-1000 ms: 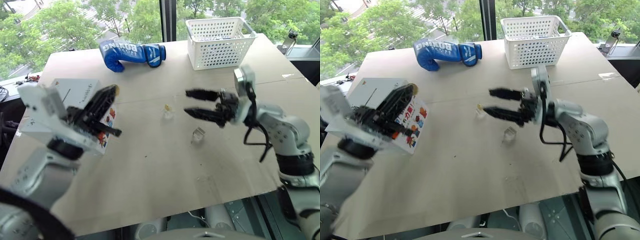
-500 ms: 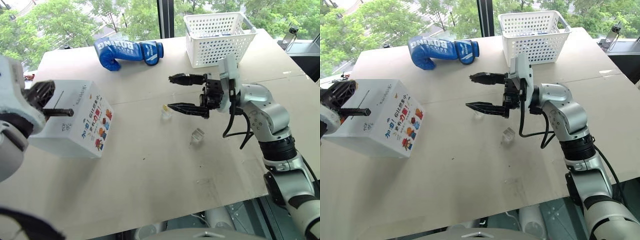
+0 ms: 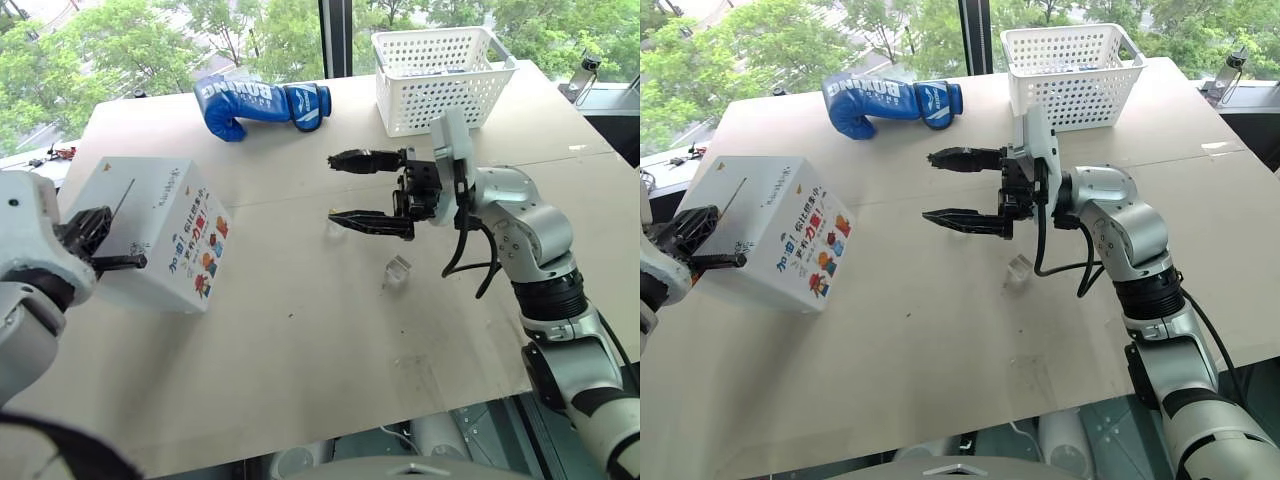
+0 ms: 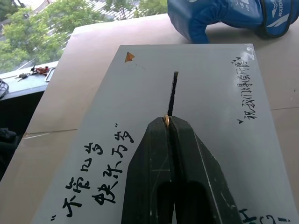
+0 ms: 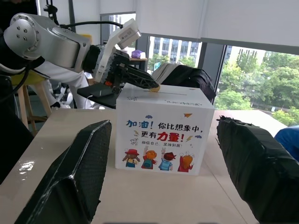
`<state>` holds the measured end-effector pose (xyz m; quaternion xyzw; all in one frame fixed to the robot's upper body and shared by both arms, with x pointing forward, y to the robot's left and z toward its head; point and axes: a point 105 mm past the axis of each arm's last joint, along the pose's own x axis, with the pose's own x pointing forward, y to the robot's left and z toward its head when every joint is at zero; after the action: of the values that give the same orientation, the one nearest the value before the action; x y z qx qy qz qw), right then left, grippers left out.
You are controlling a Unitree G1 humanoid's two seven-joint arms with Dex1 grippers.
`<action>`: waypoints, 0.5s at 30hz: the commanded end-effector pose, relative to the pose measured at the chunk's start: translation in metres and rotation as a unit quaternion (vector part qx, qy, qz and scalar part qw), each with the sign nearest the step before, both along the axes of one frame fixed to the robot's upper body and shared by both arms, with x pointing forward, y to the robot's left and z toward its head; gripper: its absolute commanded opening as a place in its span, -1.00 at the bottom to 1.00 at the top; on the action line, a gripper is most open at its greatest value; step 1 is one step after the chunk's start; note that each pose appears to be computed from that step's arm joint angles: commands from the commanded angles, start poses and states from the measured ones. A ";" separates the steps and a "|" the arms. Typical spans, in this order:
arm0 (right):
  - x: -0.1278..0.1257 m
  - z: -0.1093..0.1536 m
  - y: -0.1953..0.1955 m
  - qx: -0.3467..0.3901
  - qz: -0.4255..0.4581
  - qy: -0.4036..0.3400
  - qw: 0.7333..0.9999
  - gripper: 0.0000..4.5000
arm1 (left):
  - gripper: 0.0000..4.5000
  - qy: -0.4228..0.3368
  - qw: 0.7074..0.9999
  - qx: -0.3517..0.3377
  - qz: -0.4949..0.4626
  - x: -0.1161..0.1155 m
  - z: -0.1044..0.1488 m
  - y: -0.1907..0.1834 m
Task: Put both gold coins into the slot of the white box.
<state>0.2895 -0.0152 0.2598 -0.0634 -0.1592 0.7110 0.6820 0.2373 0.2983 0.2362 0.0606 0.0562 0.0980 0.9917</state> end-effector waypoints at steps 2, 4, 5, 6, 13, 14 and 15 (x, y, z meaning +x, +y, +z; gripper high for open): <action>-0.008 0.010 -0.001 0.011 0.008 -0.022 1.000 0.71 | -1.00 0.001 1.000 -0.007 -0.013 0.007 -0.005 0.002; -0.009 0.010 -0.001 0.011 0.008 -0.022 1.000 0.71 | -1.00 -0.001 1.000 -0.010 -0.016 0.009 -0.006 0.002; -0.009 0.010 0.000 0.011 0.007 -0.022 1.000 0.71 | -1.00 0.003 1.000 -0.014 -0.020 0.011 -0.009 0.003; -0.009 0.010 0.000 0.012 0.008 -0.021 1.000 0.71 | -1.00 0.006 1.000 -0.017 -0.023 0.012 -0.012 0.003; -0.010 0.006 0.000 0.009 0.008 -0.018 1.000 0.74 | -0.75 0.007 1.000 -0.024 -0.002 0.009 -0.020 0.015; -0.010 0.006 0.000 0.009 0.008 -0.018 1.000 0.74 | -0.61 0.003 1.000 -0.029 0.000 0.008 -0.021 0.017; -0.011 0.006 0.000 0.009 0.008 -0.017 1.000 0.74 | -0.38 -0.003 0.999 -0.034 0.002 0.007 -0.020 0.018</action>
<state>0.2864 -0.0158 0.2558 -0.0609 -0.1539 0.7113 0.6831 0.2461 0.3127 0.2234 0.0317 0.0440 0.0944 0.9941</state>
